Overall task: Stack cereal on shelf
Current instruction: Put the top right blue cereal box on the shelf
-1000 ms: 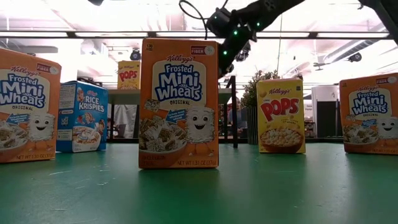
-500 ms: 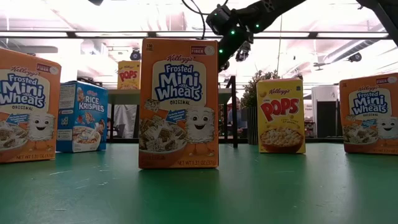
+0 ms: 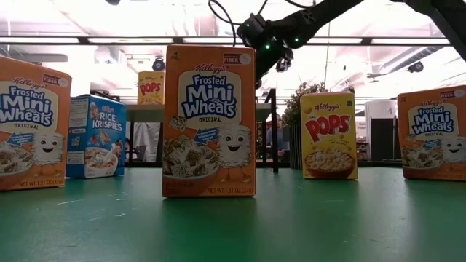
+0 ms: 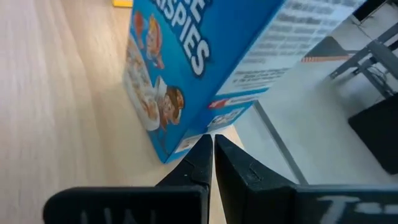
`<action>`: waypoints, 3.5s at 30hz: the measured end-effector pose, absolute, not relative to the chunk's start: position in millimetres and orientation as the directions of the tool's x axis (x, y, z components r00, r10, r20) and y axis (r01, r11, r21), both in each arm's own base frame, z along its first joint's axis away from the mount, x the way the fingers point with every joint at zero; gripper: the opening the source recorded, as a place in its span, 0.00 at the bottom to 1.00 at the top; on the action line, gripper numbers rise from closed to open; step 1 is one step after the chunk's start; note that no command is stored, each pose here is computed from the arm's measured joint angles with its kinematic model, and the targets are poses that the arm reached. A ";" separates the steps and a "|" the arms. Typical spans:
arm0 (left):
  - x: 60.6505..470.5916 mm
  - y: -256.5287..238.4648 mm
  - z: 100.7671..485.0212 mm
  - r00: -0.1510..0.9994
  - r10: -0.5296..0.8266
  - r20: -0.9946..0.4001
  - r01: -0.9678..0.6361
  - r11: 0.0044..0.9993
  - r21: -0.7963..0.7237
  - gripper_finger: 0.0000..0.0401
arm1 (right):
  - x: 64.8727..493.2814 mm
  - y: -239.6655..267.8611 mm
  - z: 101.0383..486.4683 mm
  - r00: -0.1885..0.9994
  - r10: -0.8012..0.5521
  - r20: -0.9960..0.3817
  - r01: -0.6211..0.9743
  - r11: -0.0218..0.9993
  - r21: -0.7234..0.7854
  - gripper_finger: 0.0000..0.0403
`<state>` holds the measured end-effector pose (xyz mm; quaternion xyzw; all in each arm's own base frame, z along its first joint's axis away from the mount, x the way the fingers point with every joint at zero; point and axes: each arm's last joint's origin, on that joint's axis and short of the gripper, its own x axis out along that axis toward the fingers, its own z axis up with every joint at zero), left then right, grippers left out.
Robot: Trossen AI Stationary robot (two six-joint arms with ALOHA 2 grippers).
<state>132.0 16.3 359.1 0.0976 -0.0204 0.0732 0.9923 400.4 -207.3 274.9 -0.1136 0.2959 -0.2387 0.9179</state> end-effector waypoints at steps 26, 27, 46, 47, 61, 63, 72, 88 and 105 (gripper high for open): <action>132.0 16.3 359.2 0.988 0.142 0.056 -0.150 0.968 0.203 0.58 | 416.4 -168.8 272.8 0.810 -0.277 -0.518 0.204 0.960 -0.194 0.02; 132.0 16.3 359.2 0.988 0.142 0.056 -0.151 0.968 0.203 0.58 | 419.8 -166.9 272.3 0.818 -0.283 -0.501 0.207 0.957 -0.204 0.02; 132.0 16.3 359.2 0.988 0.142 0.055 -0.150 0.967 0.206 0.58 | 425.5 -179.6 267.5 0.762 -0.486 -0.427 0.356 0.866 -0.351 0.02; 132.0 16.3 359.2 0.988 0.142 0.055 -0.151 0.967 0.206 0.58 | 425.3 -180.2 267.6 0.762 -0.488 -0.426 0.357 0.865 -0.352 0.02; 132.0 16.3 359.2 0.988 0.142 0.055 -0.151 0.967 0.206 0.58 | 422.2 -187.4 267.6 0.754 -0.500 -0.426 0.361 0.858 -0.366 0.02; 132.0 16.3 359.2 0.988 0.142 0.055 -0.151 0.967 0.206 0.58 | 422.2 -187.4 267.6 0.754 -0.499 -0.426 0.363 0.858 -0.362 0.02; 131.9 16.3 360.0 0.988 0.142 0.064 -0.152 0.967 0.206 0.58 | 428.2 -182.3 269.5 0.797 -0.467 -0.384 0.349 0.874 -0.338 0.02; 132.1 16.3 359.9 0.988 0.142 0.063 -0.152 0.967 0.206 0.58 | 442.7 -189.7 250.8 0.826 -0.471 -0.311 0.352 0.860 -0.368 0.02; 132.1 16.3 359.9 0.988 0.142 0.063 -0.152 0.967 0.206 0.58 | 440.7 -195.0 250.5 0.813 -0.495 -0.307 0.371 0.847 -0.381 0.02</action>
